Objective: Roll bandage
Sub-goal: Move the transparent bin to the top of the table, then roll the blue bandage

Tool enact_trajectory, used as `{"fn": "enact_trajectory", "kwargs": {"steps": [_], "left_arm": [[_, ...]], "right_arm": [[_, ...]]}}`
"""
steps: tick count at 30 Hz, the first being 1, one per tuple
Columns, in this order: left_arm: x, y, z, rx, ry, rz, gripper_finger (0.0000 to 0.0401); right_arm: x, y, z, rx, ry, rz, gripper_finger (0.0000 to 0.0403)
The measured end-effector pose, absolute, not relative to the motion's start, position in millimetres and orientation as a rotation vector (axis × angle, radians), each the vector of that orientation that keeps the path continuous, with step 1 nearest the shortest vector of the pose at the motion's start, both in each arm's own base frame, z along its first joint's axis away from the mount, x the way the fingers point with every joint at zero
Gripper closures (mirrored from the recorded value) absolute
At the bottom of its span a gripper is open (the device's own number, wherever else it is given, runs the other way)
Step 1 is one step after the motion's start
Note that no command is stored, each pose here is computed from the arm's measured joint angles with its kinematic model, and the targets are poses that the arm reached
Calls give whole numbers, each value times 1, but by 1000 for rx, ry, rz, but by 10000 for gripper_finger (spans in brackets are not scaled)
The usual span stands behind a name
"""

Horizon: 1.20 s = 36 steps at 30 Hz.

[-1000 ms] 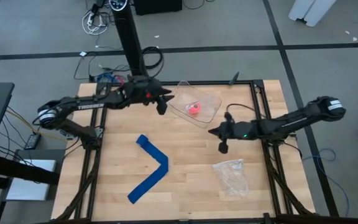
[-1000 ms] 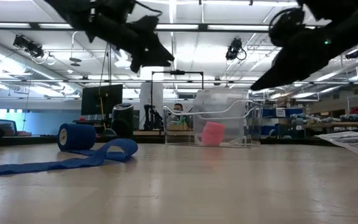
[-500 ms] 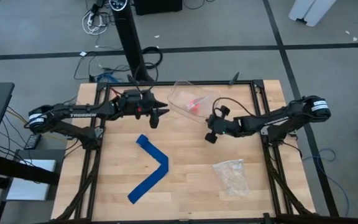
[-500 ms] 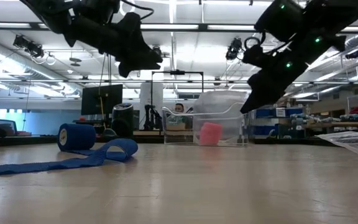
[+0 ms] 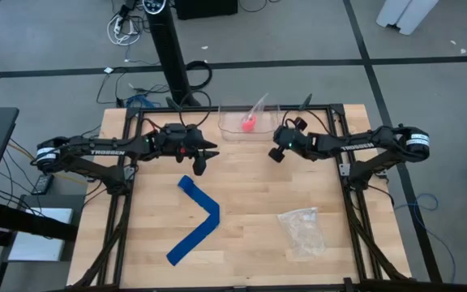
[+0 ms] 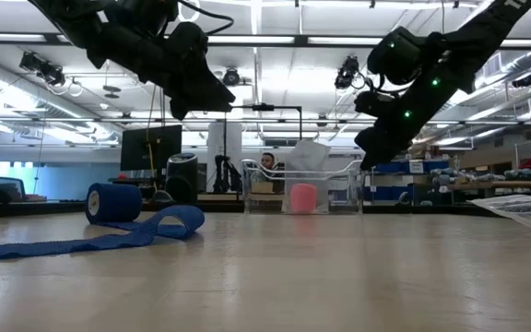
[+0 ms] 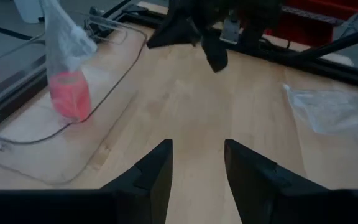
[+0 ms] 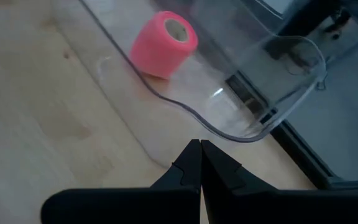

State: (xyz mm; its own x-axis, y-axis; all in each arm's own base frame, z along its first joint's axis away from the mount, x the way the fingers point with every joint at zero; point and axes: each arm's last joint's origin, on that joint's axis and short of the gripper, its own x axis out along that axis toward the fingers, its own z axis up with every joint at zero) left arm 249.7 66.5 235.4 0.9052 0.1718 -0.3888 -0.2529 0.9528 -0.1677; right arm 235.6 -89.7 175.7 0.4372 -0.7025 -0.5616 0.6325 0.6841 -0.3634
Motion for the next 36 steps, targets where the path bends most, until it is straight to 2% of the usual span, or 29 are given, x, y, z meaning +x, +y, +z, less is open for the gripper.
{"fn": "enact_trajectory", "kwargs": {"steps": [8,21,25,32,36], "left_arm": [[251,58,234,-195,398,207,248],[256,18,235,-243,417,51,249],[257,0,236,-231,414,-24,249],[257,-32,240,-197,383,-152,249],[257,-46,245,-186,331,-215,249]], "right_arm": [[235,-99,178,-90,726,-795,401],[231,-46,208,-80,612,-618,400],[234,-28,210,-54,589,-467,400],[245,1,205,152,570,-112,400],[253,21,197,135,569,-26,396]]}}
